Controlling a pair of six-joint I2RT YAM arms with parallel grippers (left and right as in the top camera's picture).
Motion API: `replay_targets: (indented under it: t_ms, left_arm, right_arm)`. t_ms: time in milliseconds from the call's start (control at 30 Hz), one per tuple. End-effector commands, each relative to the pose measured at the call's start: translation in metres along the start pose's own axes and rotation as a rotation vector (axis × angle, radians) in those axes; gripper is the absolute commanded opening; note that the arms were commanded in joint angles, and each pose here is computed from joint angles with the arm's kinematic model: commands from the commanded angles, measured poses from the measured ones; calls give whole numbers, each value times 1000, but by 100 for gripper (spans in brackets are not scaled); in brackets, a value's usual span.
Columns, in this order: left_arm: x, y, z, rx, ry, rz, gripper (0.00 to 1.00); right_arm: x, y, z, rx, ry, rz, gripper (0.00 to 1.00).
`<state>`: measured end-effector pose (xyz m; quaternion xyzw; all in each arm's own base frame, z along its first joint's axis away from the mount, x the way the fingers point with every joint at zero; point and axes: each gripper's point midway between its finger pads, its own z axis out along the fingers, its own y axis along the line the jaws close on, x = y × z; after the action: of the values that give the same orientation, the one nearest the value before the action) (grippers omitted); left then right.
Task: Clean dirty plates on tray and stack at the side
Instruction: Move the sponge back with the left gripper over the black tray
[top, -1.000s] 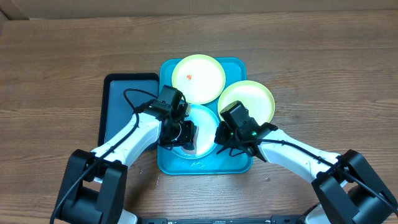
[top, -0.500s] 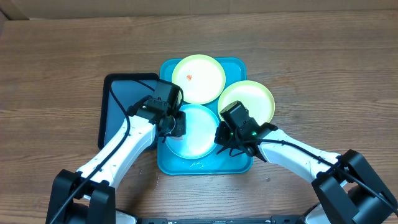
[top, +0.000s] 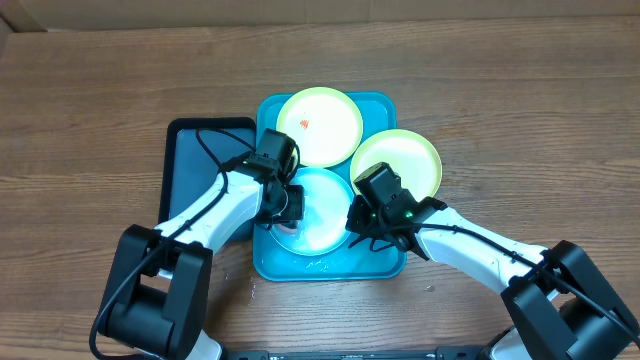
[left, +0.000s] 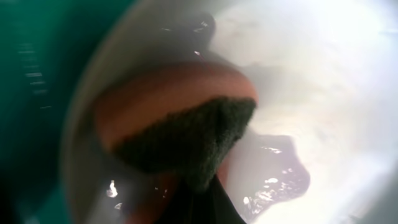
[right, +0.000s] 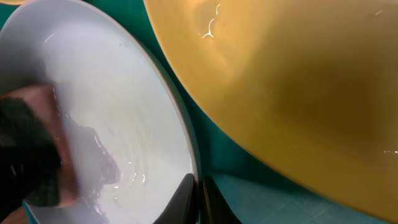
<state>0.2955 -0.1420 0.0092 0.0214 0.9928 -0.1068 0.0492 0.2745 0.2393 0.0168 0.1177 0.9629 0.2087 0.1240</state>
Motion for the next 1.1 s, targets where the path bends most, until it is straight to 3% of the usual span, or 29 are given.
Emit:
replay_targets:
  t_ms: [0,233,433,700,933,1067]
  left_arm:
    - [20,-51,4,288,118,60,4]
    - [19,-78,-18,486,115,102,4]
    - [-21,-65,-69,498,-81,118,4]
    - [-73,48,-124,104,-390,-62,4]
    - [-75,149,-129,-238,-422,-228,4]
    - [-82,164,-116,-281,-404,-182,4]
  right_arm:
    - [1,8,-2,-28,2,-7,4]
    - [1,7,-2,-28,3,-7,4]
    - [1,7,-2,-27,2,-7,4]
    - [1,7,-2,-28,3,-7,4]
    - [1,8,-2,-29,2,-7,4]
    - [1,8,-2,-29,2,-7,4]
